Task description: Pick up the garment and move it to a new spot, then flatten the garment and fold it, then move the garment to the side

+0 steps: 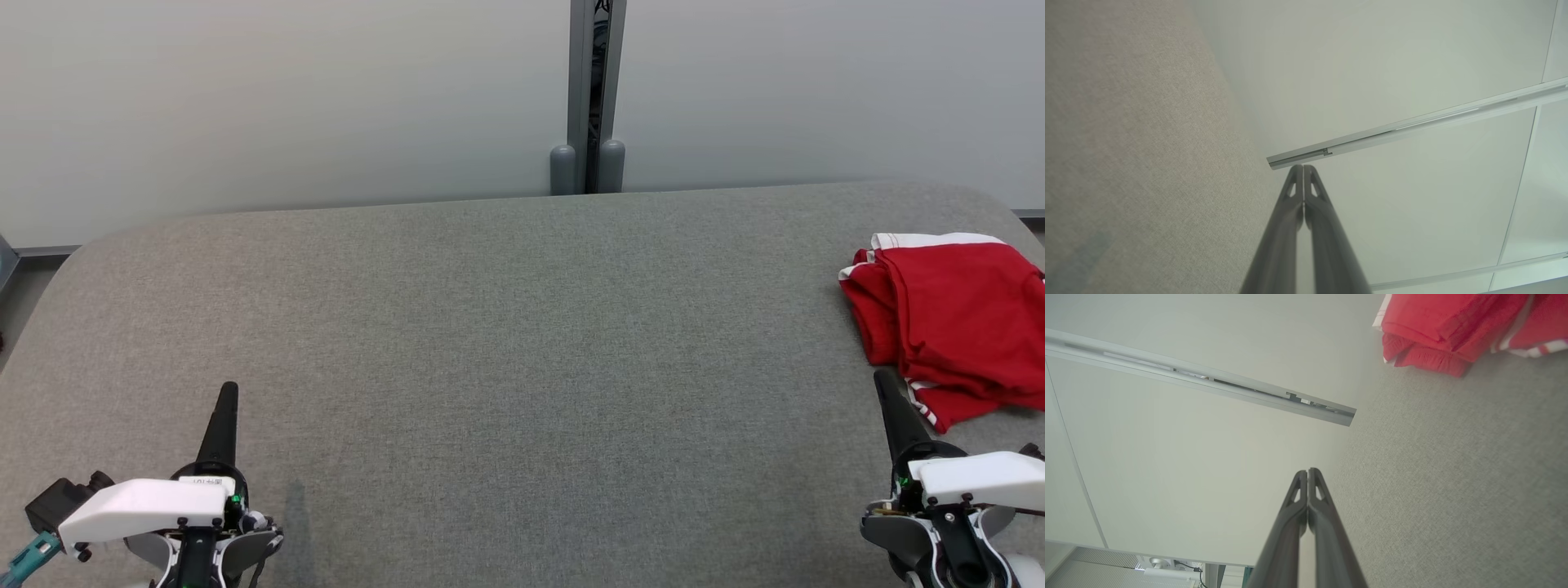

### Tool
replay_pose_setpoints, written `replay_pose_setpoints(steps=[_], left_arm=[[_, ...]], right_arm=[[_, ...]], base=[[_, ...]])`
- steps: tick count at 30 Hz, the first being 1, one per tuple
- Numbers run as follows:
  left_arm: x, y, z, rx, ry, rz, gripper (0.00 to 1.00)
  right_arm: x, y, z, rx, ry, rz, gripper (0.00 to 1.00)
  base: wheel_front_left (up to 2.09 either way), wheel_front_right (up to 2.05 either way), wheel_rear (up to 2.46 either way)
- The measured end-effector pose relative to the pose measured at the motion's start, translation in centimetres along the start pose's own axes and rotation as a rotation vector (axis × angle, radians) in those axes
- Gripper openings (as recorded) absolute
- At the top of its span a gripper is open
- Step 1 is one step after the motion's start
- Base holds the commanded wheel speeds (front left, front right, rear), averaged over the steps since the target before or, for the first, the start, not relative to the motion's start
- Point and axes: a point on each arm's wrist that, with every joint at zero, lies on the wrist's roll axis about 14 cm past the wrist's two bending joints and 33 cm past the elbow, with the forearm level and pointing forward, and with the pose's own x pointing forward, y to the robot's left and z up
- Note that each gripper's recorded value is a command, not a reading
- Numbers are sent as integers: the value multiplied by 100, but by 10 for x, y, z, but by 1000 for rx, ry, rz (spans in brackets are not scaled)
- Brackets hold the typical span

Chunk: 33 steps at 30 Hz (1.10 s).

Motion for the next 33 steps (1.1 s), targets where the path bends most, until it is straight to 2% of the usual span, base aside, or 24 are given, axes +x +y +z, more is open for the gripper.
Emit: replay_pose_setpoints(steps=[33], left_arm=[[13,-15,10,-235,-1,-68,0]], right_arm=[[15,6,6,247,2,18,0]], base=[[0,0,0]])
